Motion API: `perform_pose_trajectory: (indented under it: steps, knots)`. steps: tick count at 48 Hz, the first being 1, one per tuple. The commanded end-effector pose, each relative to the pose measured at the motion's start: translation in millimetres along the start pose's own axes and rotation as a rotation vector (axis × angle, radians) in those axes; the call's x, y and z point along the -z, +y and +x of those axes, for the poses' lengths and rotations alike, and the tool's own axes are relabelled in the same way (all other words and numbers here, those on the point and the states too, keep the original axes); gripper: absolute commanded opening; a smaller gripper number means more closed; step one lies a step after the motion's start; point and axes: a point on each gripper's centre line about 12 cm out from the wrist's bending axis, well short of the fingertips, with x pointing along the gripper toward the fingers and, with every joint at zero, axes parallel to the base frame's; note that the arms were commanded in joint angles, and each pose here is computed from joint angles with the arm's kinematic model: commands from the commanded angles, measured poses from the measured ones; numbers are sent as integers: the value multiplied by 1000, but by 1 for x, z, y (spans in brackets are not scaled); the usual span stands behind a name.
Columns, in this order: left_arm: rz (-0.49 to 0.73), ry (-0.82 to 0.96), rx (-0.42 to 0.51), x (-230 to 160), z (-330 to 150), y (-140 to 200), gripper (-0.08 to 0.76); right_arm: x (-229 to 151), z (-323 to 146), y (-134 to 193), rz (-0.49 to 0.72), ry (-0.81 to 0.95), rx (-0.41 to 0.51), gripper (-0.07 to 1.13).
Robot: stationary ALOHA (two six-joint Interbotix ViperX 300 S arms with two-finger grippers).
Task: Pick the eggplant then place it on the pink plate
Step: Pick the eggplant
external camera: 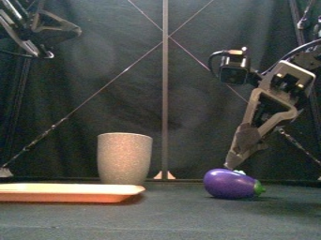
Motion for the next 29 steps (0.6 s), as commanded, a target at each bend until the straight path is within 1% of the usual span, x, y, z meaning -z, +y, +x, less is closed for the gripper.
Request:
perform_pose_trajectory:
  steps: [1, 11, 17, 23, 29]
  knots:
    - [5, -14, -1, -5, 1, 0, -30, -8, 6, 0, 17, -12, 4, 1042]
    - [5, -6, -1, -4, 1, 0, -30, -2, 21, -8, 50, 33, 36, 1032]
    - [6, -5, -1, -4, 1, 0, -30, -5, 23, -9, 57, 27, 41, 1006]
    - [6, -5, -1, -4, 1, 0, -30, -9, 24, -8, 52, 18, 38, 905]
    - [8, -5, 0, -4, 1, 0, -30, -9, 25, -8, 43, 22, 36, 752]
